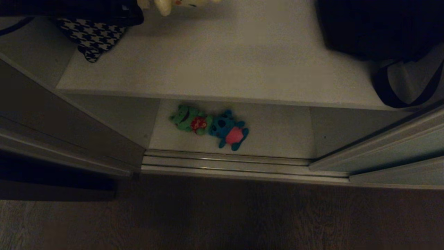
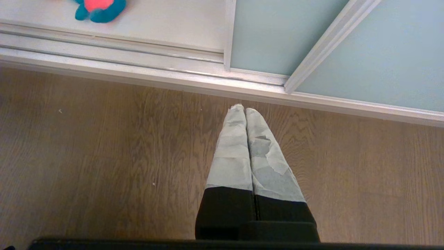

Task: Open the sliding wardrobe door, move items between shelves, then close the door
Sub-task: Place the pink doll on the lower shelf

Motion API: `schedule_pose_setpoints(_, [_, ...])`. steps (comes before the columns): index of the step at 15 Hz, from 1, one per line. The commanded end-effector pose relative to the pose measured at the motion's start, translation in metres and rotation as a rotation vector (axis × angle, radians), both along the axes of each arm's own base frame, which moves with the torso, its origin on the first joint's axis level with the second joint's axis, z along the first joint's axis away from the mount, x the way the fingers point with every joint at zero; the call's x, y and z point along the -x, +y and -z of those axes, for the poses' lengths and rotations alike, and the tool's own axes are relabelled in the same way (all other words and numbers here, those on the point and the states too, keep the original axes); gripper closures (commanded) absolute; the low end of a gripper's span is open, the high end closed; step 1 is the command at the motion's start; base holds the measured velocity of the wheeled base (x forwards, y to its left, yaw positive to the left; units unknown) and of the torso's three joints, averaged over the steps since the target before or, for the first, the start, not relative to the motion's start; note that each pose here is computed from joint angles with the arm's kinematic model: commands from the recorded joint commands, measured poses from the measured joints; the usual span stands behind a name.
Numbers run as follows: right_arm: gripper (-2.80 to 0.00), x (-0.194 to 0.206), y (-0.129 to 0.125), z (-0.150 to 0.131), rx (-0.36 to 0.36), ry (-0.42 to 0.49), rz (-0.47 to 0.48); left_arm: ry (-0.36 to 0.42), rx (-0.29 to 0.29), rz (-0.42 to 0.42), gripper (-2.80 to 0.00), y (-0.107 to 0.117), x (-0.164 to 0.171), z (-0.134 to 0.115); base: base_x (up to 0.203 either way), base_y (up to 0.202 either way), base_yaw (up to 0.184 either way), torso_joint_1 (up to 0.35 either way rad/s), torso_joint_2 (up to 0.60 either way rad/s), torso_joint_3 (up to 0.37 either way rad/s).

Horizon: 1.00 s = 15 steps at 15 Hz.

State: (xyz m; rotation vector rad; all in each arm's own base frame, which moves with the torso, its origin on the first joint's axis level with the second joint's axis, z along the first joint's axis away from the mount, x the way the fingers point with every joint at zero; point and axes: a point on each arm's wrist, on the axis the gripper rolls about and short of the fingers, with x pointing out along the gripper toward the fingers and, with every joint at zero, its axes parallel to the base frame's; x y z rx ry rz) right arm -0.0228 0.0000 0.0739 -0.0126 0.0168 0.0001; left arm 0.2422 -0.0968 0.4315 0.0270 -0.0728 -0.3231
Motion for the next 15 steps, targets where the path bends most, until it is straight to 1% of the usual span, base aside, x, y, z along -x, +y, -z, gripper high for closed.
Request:
schedule_pose_setpoints(1, [0.00,0.0000,0.0000,0.0000,0.000,0.000,0.000,0.013,-0.005,-0.010,0.00,0.0013,0.0041,-0.0002,0.000,0.000,0.000,0.000,0.00,0.000])
schedule_pose_setpoints(6, [0.00,0.0001,0.0000,-0.0001,0.000,-0.001,0.000,-0.010,-0.011,-0.008,0.00,0.0028,0.0082,-0.0039,0.000,0.000,0.000,0.000,0.00,0.000])
schedule_pose_setpoints(13, [0.00,0.0001,0.0000,-0.0001,0.000,-0.002,0.000,-0.011,-0.012,0.012,0.00,-0.0018,0.0093,-0.0036,0.000,0.000,0.000,0.000,0.00,0.000])
schedule_pose_setpoints(15, [0.00,0.0001,0.0000,-0.0003,0.000,-0.001,0.000,-0.016,-0.012,0.013,0.00,-0.0017,0.0095,-0.0043,-0.129,0.000,0.002,0.005,0.00,0.002])
